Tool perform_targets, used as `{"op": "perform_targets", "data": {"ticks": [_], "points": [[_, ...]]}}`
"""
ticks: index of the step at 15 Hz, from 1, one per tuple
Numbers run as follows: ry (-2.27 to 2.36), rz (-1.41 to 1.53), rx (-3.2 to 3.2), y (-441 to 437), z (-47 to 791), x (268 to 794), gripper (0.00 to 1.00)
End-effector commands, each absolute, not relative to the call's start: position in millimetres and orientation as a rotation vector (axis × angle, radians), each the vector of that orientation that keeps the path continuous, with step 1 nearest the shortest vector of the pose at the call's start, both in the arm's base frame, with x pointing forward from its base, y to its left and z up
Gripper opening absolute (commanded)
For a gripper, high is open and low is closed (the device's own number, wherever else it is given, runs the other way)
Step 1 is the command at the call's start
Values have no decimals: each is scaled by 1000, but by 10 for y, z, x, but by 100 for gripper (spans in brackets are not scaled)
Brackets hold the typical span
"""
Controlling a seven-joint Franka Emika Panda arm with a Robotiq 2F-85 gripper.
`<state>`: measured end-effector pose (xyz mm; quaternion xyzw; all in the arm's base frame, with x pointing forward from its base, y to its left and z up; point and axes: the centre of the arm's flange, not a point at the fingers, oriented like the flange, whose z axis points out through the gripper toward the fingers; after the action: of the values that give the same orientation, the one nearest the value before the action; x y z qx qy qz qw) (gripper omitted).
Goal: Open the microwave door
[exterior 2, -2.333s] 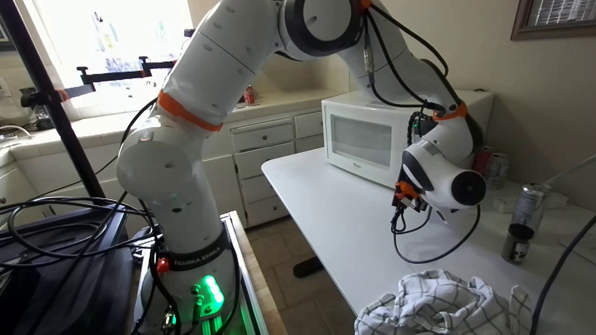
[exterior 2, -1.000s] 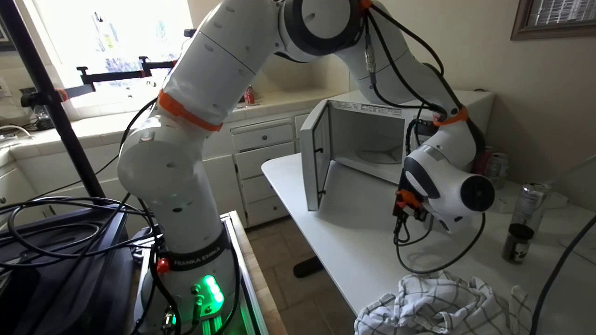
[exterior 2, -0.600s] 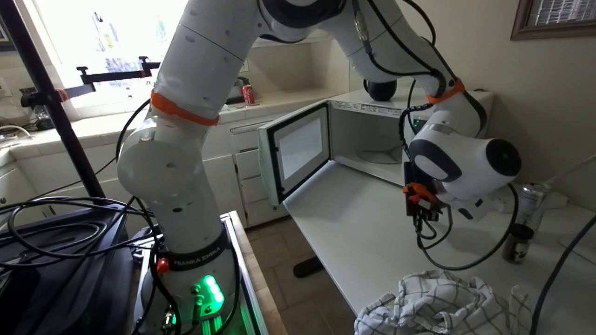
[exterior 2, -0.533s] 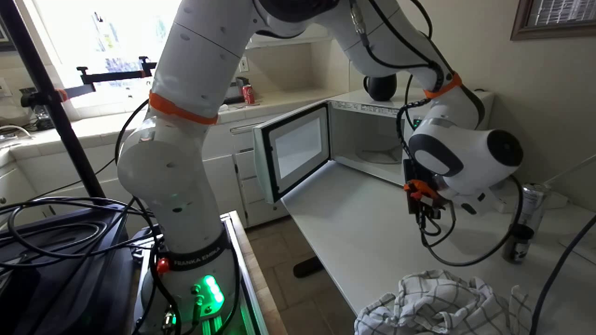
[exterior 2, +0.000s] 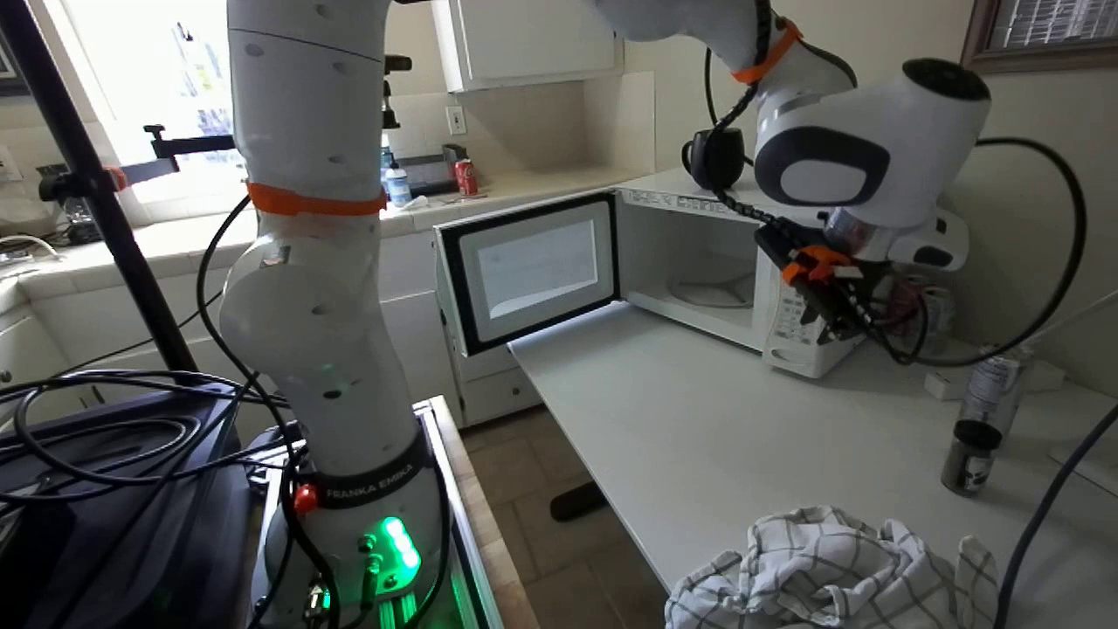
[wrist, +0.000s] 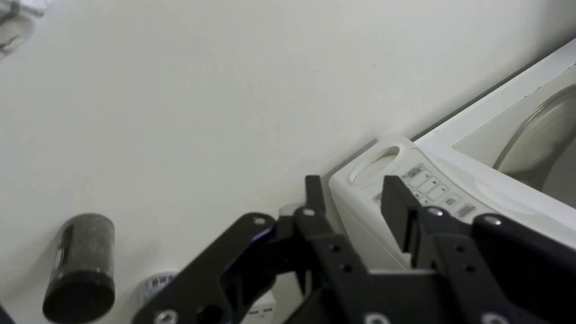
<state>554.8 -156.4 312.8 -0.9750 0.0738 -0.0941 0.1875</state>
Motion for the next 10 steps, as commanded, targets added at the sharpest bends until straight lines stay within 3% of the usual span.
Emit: {"op": "perform_targets", "data": {"ticks": [1,5,10], "points": [[-19,-335,-2867,-1356,3729,5363,71],[-318,-339,-2997,-1079,4138,5267,99],[-390,-331,-2969,-972,4232,5339,100]]}}
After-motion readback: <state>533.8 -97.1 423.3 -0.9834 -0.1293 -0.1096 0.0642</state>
